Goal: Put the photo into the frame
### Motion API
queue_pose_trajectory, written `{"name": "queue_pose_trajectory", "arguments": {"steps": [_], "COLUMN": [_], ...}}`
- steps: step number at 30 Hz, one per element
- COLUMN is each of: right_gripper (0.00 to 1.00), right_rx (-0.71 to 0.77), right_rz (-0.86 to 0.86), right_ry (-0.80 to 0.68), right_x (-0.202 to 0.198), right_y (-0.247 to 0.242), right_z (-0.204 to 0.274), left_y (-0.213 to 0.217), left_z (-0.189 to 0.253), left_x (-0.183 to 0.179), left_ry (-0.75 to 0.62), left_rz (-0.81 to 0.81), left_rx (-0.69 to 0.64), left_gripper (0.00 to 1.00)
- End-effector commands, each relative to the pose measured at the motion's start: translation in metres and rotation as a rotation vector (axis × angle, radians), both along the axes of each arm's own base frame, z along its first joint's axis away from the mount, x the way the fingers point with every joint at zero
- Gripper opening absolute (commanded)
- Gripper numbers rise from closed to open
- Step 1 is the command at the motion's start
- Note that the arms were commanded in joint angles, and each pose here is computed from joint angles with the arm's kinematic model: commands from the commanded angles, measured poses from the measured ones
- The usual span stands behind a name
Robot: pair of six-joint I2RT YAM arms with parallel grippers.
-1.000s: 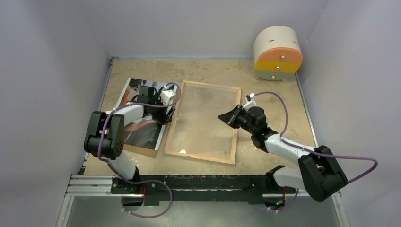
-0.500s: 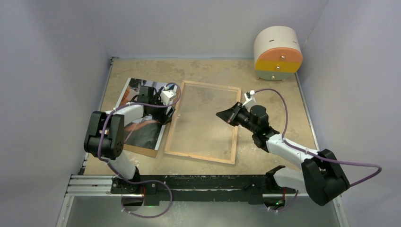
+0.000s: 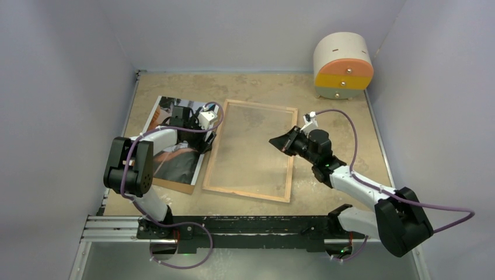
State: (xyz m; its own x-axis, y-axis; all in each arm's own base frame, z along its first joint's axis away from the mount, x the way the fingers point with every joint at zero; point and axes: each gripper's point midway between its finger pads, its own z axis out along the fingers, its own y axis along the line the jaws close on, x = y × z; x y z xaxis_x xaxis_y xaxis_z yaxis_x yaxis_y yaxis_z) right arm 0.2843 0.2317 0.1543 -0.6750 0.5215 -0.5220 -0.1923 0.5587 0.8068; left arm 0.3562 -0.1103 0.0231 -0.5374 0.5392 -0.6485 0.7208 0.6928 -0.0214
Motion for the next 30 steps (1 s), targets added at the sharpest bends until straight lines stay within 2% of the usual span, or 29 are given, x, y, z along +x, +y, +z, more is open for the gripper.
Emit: {"name": "queue_pose_trajectory", "arguments": {"steps": [1,14,16,18,20,22,25,30], "right_gripper": [0.0,0.0,0.08,0.24,0.35,0.43,0.45,0.41], "right_rx": [0.032,-0.019,-0.048,-0.076,-0.105,-0.129,-0.153,-0.156], "right_rz": [-0.011,-0.042,-0.03,-0.031,-0.043,-0.053,-0.054,-0.051], "right_ry": [-0.037,0.02,0.036,0.049,0.056,0.061,0.071,0.088], "right_x": [0.008,0.011,0.011,0.011,0.012,0.012,0.012,0.011], "right_y": [0.004,-0.001,0.0,-0.002,-0.005,-0.009,-0.011,-0.01], "right_z": [0.011,-0.005,-0.01,-0.014,-0.017,-0.02,-0.025,-0.032], "left_y": [-0.01,-0.012,-0.012,-0.012,-0.012,-0.012,-0.012,-0.012], "left_z": [-0.015,-0.015,-0.014,-0.014,-0.012,-0.012,-0.013,-0.014], "left_x": [-0.025,-0.027,-0.027,-0.027,-0.027,-0.027,-0.027,-0.027], "left_ry": [0.122,0.127,0.125,0.123,0.122,0.121,0.122,0.125], "left_rz": [-0.03,-0.04,-0.04,-0.041,-0.041,-0.041,-0.042,-0.04], "left_rx": [-0.029,-0.033,-0.033,-0.033,-0.033,-0.034,-0.032,-0.031], "left_gripper": [0.85,0.84,0.84,0.84,0.84,0.84,0.83,0.83]}}
